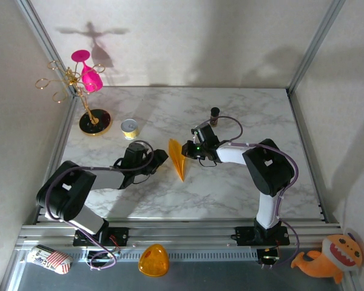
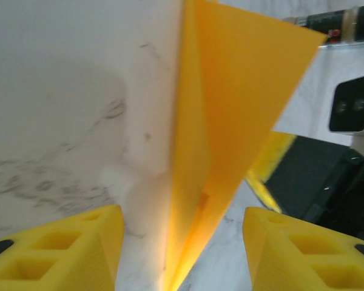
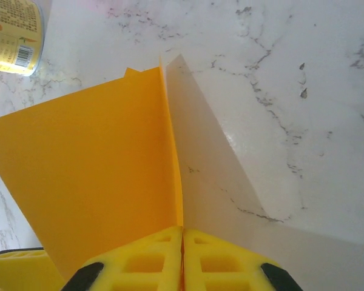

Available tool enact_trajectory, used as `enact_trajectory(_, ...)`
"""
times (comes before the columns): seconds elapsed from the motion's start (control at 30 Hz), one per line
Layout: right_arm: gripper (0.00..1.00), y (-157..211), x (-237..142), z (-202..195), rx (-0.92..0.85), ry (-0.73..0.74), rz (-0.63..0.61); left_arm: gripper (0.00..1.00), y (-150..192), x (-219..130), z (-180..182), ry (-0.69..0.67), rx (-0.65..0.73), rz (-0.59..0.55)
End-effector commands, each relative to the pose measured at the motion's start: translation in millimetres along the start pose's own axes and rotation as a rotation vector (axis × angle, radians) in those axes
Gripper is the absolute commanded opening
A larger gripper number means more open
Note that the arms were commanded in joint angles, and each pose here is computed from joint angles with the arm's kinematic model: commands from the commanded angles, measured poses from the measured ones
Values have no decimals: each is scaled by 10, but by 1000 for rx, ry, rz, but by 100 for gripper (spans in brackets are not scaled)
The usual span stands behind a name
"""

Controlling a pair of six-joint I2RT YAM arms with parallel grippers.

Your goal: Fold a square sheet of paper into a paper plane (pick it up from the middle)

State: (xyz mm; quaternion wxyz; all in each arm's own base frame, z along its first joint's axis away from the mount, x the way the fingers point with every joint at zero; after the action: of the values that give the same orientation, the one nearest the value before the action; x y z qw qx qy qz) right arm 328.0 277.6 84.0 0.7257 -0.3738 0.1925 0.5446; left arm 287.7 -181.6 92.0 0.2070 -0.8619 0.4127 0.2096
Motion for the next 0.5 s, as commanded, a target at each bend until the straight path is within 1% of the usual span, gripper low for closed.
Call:
enact_trajectory(0.0,10,-15,-44,6,-13,-7,-12,54,-29,67,-174,60,21,8)
enact_trajectory(0.07,10,-14,-39,-2,-12,-4,-11,52,-24,115,-173,47,25,20)
enact_trajectory(0.13,10,-10,-39,-7,-11,-3,-10,44,-28,158,-153,25,25,27)
enact_trajectory(0.27,10,-2,-34,-14,-11,-1,-5,34,-60,234,-153,-6,46,35)
enact_trajectory(0.47,10,6,-18,-17,-9,-4,3,26,-78,388,-121,-55,75,68)
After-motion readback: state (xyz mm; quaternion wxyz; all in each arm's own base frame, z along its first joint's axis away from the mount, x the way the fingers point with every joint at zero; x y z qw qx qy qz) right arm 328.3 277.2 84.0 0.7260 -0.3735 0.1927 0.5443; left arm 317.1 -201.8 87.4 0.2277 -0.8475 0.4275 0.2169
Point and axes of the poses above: each hand's point on the last joint's axis, 136 mm out from that joint toward the fingers, its own x axis out along the fingers, its own z axis along the line the jaws close on, y = z × x, the point moved 6 cm from there along -x, back along the fingers, and after that the axes turned 2 degrees about x, right-handed, at the moved point
